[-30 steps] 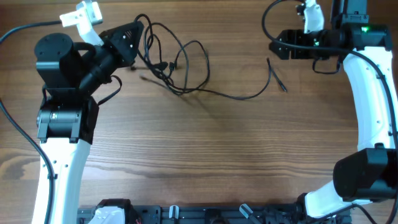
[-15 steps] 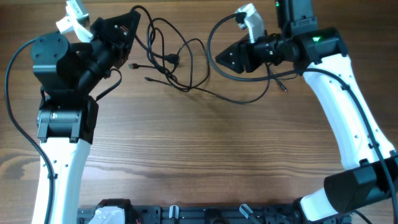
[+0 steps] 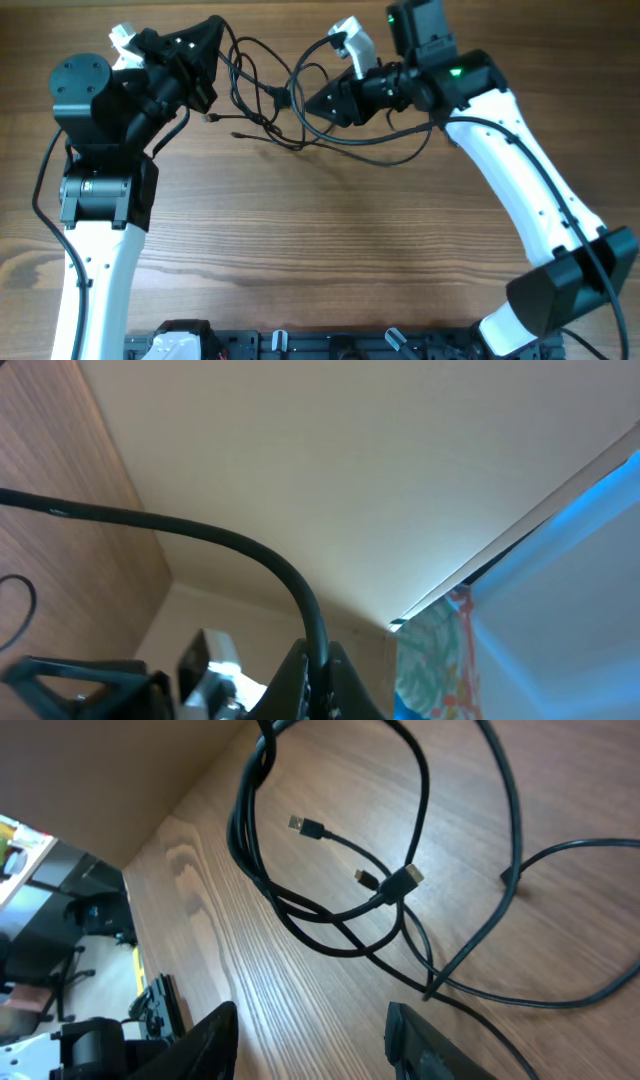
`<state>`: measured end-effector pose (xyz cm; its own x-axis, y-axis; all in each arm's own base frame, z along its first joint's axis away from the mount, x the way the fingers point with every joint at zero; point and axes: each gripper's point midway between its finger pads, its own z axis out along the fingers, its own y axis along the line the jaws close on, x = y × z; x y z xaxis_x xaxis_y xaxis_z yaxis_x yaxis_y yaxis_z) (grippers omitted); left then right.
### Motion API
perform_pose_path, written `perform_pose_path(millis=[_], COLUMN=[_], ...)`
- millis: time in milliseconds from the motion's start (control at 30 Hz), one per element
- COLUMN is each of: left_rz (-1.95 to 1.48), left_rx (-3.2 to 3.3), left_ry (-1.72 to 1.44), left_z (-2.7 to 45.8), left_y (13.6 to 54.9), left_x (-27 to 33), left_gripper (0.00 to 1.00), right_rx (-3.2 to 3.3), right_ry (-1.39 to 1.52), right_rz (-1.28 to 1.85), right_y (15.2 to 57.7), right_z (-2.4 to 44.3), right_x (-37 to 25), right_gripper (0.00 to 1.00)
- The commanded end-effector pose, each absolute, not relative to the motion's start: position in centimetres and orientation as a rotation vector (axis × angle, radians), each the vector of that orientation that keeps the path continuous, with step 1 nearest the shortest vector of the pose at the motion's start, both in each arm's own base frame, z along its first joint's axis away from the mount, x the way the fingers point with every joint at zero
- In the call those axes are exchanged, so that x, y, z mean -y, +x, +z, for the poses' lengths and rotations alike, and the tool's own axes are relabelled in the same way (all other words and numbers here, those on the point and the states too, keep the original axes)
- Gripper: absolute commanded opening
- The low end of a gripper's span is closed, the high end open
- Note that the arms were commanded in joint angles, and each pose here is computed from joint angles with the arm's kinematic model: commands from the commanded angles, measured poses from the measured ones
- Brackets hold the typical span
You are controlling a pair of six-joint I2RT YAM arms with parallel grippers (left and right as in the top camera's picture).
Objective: Untangle cables
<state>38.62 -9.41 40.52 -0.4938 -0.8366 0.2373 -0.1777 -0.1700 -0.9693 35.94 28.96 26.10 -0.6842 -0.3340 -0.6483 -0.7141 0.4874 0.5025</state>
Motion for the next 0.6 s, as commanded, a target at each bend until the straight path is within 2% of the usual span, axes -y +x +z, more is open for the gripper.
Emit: perform_pose_path(millis=[0, 233, 567], left_rz=[-1.754, -1.798, -1.791], left_rx=[-1.533, -1.441, -1.448], left_ry=[-1.209, -1.353, -1.357], left_z=[41.8, 41.8, 41.6], left_y=[38.4, 38.9, 38.9], left_x=[9.0, 8.2, 8.3], left_gripper=[0.04, 0.04, 0.04], right_rx=[-2.262, -2.276, -2.258], right_ry=[-0.956, -1.123, -1.24], right_rz=[1.099, 1.03, 0.833], right_y=[35.3, 33.9, 35.0], right_z=[24.3, 20.7, 16.7], right_x=[-30.3, -33.1, -35.1], right_gripper=[0.5, 0.54, 0.49])
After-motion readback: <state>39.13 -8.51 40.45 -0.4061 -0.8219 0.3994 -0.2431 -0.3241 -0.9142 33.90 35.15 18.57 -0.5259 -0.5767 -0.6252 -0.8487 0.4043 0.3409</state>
